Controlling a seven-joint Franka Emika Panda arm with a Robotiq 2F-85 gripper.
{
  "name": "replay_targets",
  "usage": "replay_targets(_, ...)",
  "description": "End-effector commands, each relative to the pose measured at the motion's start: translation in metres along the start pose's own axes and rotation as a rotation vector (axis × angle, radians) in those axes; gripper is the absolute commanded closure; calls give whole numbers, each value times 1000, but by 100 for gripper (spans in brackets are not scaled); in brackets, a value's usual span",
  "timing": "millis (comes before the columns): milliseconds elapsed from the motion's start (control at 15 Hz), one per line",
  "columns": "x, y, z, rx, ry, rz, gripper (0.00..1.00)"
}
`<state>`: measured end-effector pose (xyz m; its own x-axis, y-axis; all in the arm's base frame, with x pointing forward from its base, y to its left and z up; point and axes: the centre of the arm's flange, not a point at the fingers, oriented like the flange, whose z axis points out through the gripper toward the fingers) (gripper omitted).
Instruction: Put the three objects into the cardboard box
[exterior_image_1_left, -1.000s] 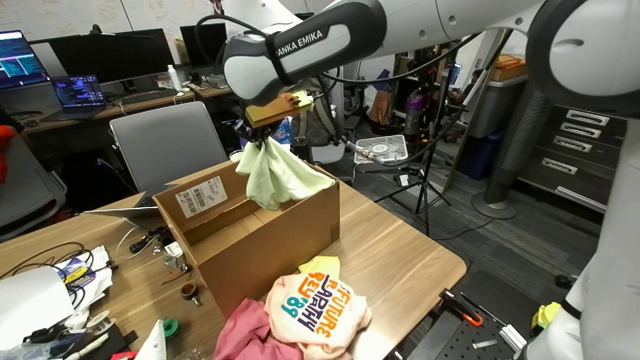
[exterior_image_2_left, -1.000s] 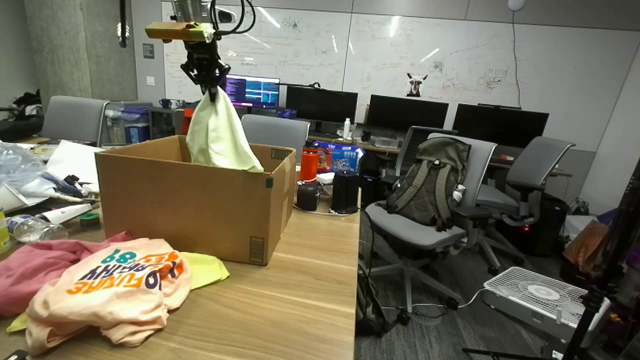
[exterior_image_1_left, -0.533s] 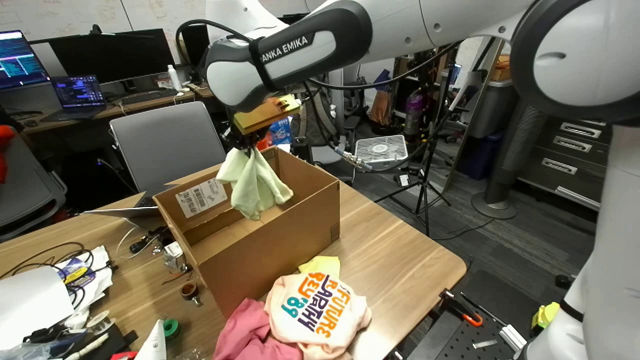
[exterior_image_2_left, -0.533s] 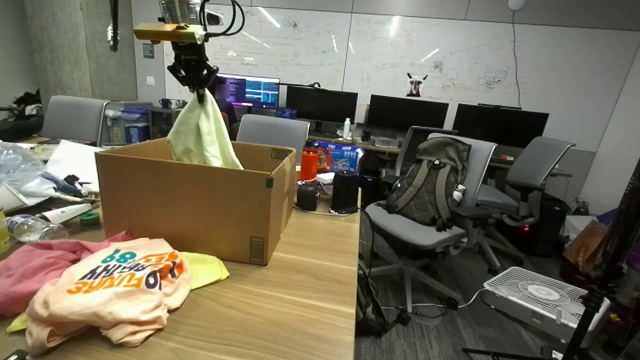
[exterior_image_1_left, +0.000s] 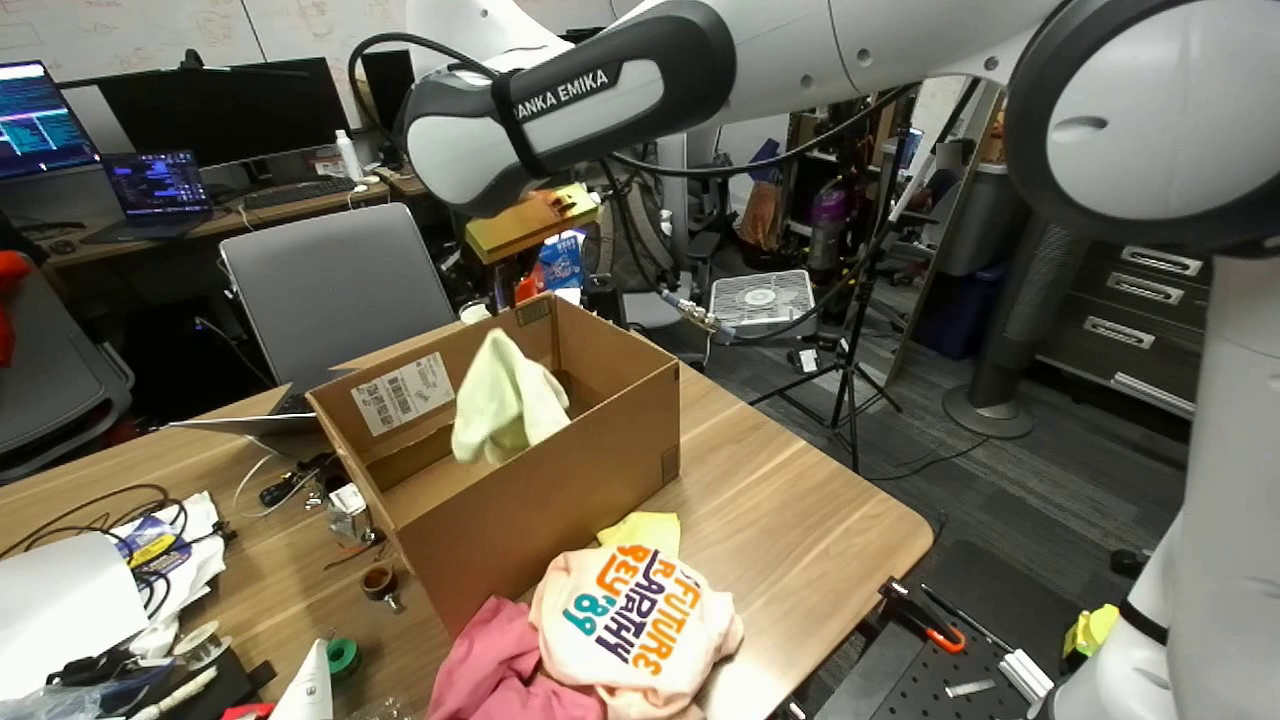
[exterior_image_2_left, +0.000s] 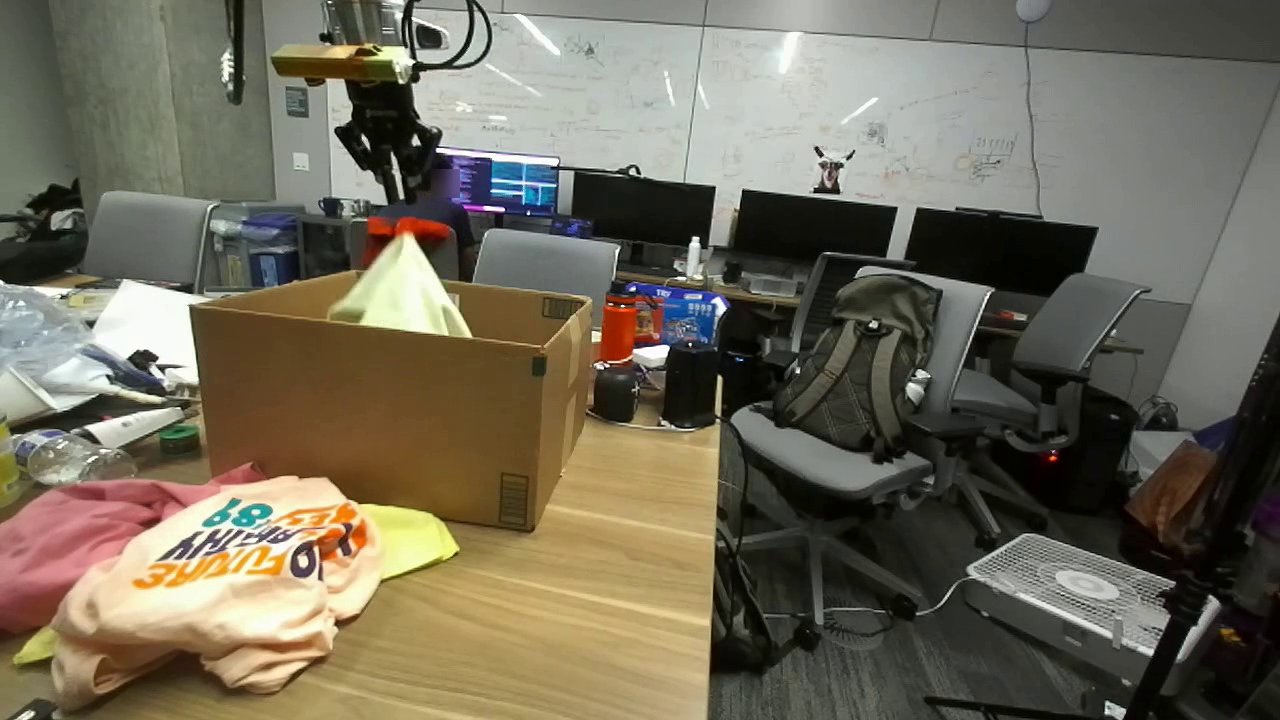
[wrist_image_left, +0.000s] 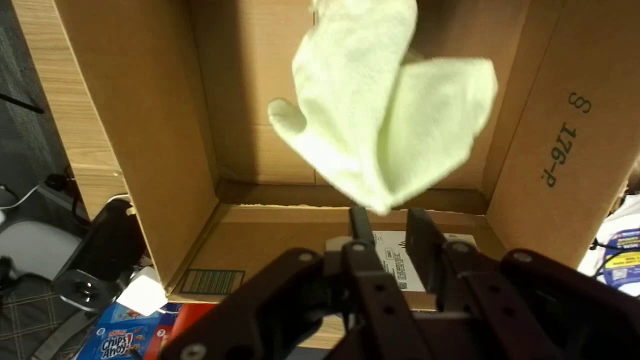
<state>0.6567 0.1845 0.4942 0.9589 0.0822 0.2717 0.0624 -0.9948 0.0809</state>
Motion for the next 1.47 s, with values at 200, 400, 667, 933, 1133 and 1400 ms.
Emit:
replay_targets(200,-8,33,-15,-34,-82,61,18)
replay_targets(400,-21,44,-26,-50,-135,86,0)
replay_targets(667,-47,52,-49,-77,-202,104,0)
replay_targets(933,-74,59,-67,-103,-270,114,0)
replay_targets(1133,-93,64,-71,-114,-313,121,0)
replay_targets(1400,-119,71,-66,-110,-366,134,0)
